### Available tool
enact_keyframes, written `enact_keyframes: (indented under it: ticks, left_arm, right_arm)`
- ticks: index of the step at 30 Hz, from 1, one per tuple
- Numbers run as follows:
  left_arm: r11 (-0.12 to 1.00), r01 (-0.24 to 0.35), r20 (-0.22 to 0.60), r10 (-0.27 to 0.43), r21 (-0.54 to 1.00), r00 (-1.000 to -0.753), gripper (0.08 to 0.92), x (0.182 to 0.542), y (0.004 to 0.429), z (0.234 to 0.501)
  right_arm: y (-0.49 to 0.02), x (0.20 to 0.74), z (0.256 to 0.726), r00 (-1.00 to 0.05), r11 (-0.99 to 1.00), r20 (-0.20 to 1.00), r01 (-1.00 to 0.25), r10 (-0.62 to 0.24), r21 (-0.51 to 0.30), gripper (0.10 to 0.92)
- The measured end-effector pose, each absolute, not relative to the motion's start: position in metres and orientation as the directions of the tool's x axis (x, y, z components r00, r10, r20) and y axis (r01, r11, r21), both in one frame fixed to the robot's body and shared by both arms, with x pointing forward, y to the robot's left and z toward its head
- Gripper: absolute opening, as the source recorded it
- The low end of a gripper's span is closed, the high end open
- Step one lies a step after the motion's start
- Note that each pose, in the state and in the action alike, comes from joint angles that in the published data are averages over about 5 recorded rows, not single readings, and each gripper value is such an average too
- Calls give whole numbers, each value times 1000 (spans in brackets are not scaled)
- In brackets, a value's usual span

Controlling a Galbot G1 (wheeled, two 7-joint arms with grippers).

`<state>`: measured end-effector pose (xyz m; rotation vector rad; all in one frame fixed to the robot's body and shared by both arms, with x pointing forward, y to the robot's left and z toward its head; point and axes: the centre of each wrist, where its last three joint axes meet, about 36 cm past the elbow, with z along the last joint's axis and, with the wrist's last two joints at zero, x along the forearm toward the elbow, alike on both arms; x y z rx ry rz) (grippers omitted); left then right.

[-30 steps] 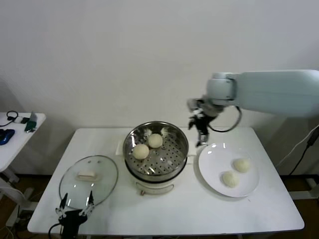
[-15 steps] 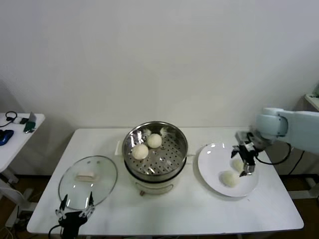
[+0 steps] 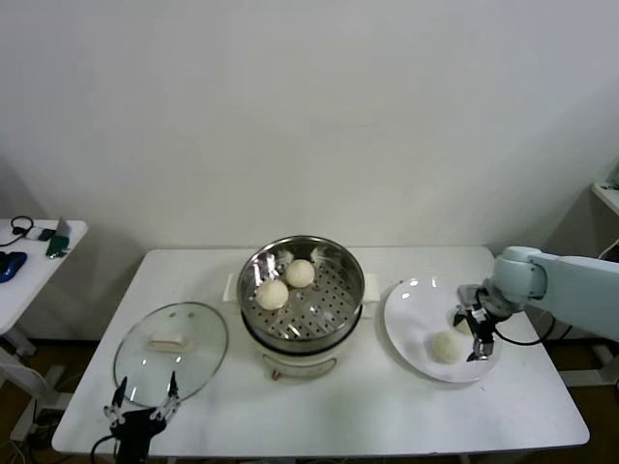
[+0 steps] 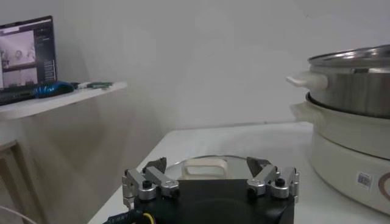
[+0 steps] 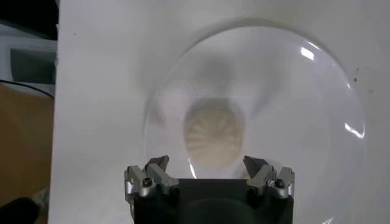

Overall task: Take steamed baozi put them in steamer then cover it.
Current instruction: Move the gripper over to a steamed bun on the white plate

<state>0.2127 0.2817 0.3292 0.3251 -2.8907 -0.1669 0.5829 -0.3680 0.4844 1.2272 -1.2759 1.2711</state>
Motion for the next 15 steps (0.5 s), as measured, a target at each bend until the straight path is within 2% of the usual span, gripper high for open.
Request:
enact_keyframes:
  ticks: [15]
  left_arm:
    - [968,-212,214,-237,136,-948,823,214,284,328]
  right_arm:
    - [-359,593,458,-91,-15,995,-996,-34,-92,820]
